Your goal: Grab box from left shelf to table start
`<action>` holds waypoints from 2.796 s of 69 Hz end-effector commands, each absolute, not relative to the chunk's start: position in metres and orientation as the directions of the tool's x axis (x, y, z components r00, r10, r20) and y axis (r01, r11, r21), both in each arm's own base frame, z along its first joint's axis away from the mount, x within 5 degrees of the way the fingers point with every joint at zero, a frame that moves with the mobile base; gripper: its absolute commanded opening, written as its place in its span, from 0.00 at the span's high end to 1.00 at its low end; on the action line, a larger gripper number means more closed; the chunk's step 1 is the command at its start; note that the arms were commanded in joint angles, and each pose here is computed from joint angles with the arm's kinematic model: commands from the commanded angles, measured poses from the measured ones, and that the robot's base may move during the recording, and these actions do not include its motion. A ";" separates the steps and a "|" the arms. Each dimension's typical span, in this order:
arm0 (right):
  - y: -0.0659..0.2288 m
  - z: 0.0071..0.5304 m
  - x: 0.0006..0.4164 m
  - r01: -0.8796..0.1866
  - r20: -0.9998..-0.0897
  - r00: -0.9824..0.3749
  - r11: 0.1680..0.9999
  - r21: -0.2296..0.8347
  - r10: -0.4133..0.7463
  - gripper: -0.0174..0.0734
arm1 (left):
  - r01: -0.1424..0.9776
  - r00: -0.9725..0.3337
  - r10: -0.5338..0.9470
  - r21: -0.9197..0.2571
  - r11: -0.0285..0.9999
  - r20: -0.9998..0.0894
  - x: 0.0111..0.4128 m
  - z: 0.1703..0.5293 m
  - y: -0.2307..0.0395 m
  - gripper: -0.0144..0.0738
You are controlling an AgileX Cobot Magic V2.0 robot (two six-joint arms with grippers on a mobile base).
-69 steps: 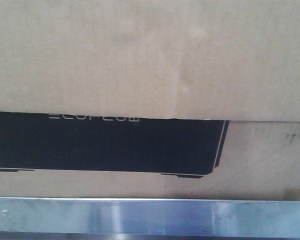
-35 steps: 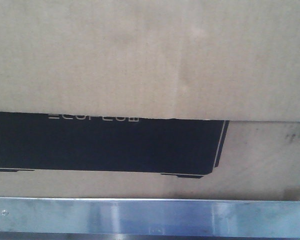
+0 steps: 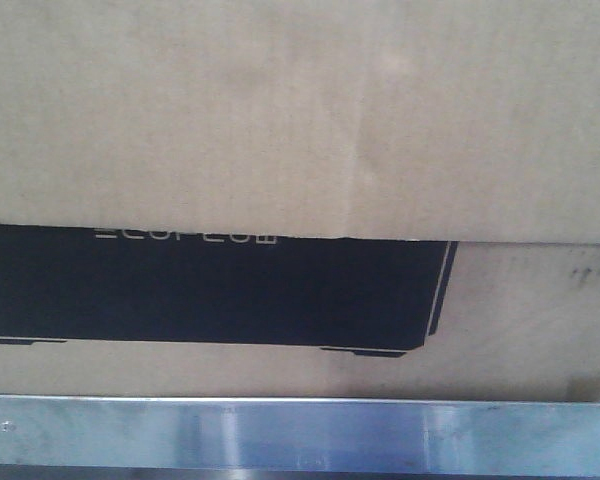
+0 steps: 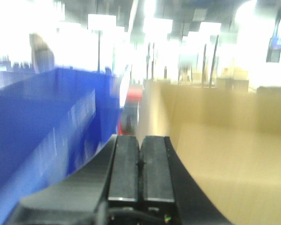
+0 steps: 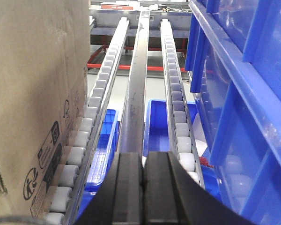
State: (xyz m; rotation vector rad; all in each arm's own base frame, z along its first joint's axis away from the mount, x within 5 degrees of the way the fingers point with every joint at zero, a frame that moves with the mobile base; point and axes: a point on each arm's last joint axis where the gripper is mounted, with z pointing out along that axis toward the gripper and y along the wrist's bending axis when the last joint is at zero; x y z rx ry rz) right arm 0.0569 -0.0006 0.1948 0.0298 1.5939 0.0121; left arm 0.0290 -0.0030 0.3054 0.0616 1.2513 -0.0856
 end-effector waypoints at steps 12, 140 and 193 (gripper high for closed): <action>-0.001 0.203 0.056 0.010 -0.997 0.074 1.000 0.026 0.026 0.75 | 0.084 0.313 0.010 0.038 0.996 -0.950 0.022 0.375 -0.002 0.93; 0.002 0.308 0.028 -0.027 -0.988 0.122 0.995 0.092 0.095 0.12 | 0.140 -0.692 0.120 0.031 0.990 -0.712 0.215 0.430 -0.032 0.36; 0.031 0.426 0.140 -0.209 -0.805 -0.593 0.959 0.194 0.034 0.14 | 0.140 -0.731 0.124 0.029 0.990 -0.671 0.212 0.426 -0.032 0.36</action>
